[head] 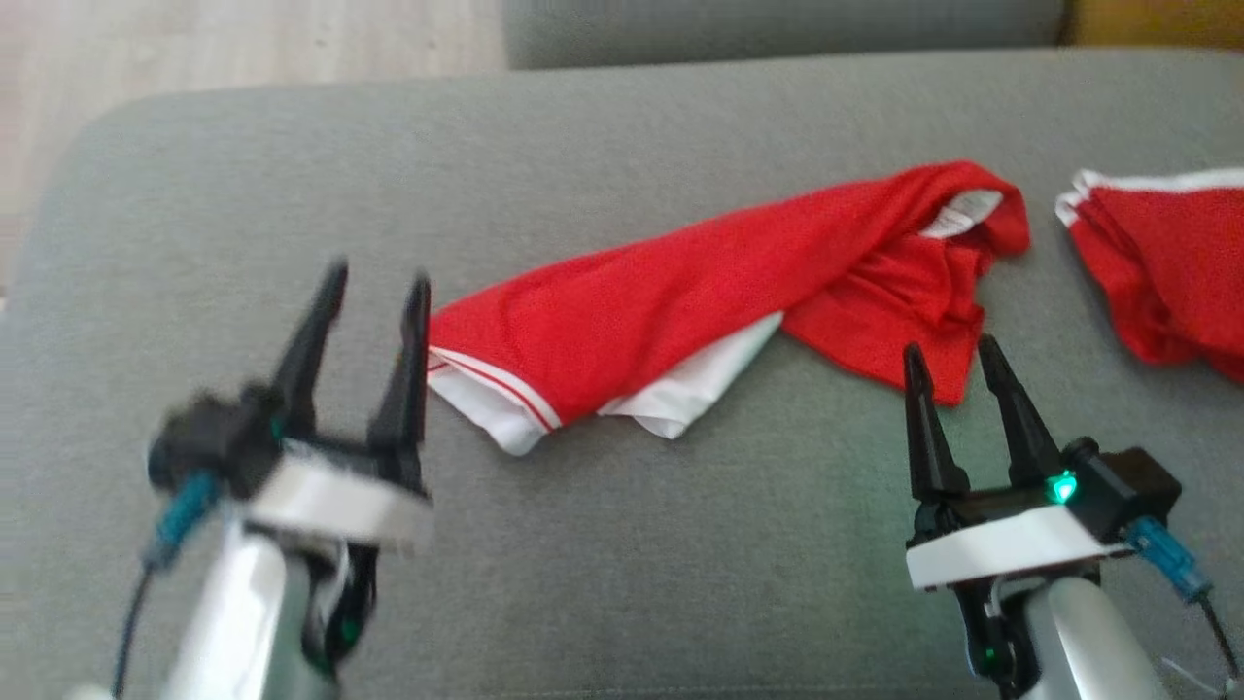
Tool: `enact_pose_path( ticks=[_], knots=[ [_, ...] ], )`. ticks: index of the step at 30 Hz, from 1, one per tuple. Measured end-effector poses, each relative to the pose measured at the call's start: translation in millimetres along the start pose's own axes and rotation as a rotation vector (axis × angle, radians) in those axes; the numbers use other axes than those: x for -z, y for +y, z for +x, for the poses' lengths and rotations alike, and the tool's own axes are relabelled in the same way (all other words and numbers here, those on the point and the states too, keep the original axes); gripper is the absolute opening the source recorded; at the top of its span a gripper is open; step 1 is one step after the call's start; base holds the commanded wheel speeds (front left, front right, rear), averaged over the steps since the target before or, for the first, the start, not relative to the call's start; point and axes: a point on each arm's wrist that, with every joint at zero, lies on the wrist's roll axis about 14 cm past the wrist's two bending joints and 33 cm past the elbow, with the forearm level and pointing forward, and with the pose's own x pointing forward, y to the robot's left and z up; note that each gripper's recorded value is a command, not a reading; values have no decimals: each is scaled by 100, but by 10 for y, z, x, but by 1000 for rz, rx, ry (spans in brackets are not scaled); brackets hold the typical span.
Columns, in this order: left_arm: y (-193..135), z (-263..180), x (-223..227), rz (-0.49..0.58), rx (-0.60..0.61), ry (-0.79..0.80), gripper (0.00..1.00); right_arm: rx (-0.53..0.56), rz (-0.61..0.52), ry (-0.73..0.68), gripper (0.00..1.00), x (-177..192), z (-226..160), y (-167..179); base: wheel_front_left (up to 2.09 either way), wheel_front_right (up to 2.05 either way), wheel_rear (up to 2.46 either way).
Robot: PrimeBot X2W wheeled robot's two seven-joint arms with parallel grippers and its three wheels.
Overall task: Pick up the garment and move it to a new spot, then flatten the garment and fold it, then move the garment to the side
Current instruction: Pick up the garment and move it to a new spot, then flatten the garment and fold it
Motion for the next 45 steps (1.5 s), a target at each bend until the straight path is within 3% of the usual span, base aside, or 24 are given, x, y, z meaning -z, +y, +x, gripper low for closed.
enact_pose_path(
  ticks=[6,14,26,34,41,42,43,45],
  knots=[
    [38,-563,116,-54,-107,48,100,-55,0,0,100,-7,-25,198,0,0,0],
    [113,-635,-18,-44,-147,10,100,-127,-14,18,100,58,35,425,0,0,0],
    [270,-694,84,-58,-206,45,100,-410,-145,315,100,844,166,1192,0,0,0],
    [394,-813,133,-57,-267,69,100,-421,-289,525,100,1387,215,1049,0,0,0],
    [421,-813,184,-64,-283,84,100,-409,-310,565,99,1479,303,983,0,0,0],
    [412,-802,197,-67,-279,86,100,-406,-311,567,31,1479,324,971,0,0,0],
    [402,-789,207,-69,-274,89,100,-403,-312,568,0,1476,340,960,0,0,0],
    [381,-761,224,-72,-265,92,100,-397,-317,569,0,1470,363,931,0,0,0]
  ],
)
